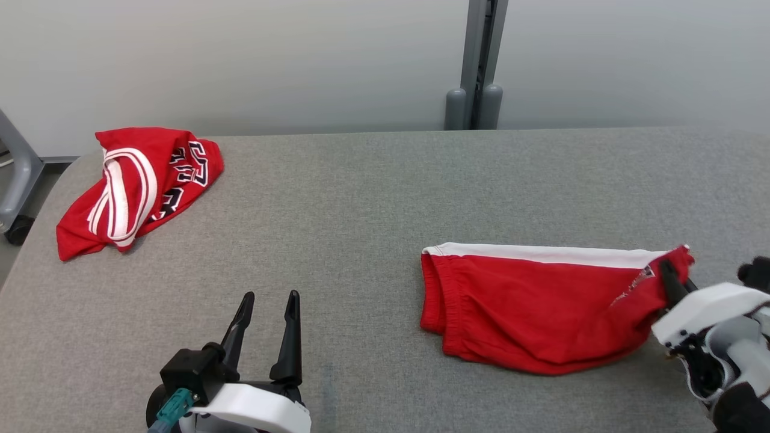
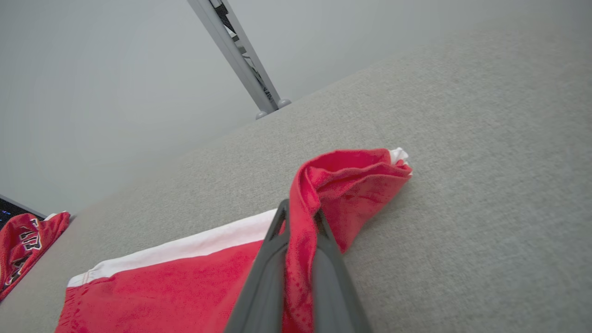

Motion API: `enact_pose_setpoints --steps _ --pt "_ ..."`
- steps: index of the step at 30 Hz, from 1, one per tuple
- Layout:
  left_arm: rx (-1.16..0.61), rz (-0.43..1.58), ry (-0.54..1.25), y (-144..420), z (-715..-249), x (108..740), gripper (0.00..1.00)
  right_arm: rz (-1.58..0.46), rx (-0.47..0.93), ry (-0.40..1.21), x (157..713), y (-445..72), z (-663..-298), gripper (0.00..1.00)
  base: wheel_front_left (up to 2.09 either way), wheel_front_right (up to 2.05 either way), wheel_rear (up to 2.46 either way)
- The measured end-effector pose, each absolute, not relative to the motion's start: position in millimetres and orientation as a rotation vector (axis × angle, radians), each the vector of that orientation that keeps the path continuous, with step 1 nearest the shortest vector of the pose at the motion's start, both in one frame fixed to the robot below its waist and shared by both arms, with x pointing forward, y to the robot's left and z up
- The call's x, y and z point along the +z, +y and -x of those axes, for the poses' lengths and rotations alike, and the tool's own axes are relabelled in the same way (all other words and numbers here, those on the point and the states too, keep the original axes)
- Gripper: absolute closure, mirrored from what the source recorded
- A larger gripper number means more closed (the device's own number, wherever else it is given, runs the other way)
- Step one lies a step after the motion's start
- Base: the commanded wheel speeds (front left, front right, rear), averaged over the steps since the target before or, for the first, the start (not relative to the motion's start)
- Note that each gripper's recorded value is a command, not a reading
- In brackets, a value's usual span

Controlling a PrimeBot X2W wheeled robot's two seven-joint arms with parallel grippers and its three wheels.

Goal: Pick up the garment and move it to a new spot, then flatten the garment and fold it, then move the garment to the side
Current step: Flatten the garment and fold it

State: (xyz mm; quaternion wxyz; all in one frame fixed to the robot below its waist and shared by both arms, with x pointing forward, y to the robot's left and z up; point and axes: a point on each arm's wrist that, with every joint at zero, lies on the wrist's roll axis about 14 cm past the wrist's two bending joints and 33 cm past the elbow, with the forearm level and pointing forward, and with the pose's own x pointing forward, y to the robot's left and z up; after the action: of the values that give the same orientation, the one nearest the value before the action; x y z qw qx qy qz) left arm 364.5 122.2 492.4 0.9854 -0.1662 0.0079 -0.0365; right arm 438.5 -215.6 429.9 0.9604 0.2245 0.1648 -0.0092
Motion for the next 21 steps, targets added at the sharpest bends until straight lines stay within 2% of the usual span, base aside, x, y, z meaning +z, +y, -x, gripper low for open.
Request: enact_pose_setpoints --steps 5,9,10,15,21 --pt "-0.056 0.338 0.000 128 -360 497 0.00 -0.422 0.161 0.284 464 -155 -462 1.00 0.00 0.00 0.00" --pt "-0.037 0.341 -0.017 134 -355 501 0.00 -0.396 0.325 0.275 481 -94 -463 1.00 0.00 0.00 0.00" --pt "-0.037 0.341 -0.017 134 -355 501 0.00 -0.396 0.325 0.275 481 -94 -463 1.00 0.00 0.00 0.00" --pt "-0.008 0.342 -0.030 144 -350 504 0.00 -0.338 0.504 0.308 481 -30 -447 1.00 0.00 0.00 0.00" --pt "0.027 0.343 -0.041 155 -346 505 0.00 -0.228 0.639 0.388 458 5 -421 1.00 0.00 0.00 0.00"
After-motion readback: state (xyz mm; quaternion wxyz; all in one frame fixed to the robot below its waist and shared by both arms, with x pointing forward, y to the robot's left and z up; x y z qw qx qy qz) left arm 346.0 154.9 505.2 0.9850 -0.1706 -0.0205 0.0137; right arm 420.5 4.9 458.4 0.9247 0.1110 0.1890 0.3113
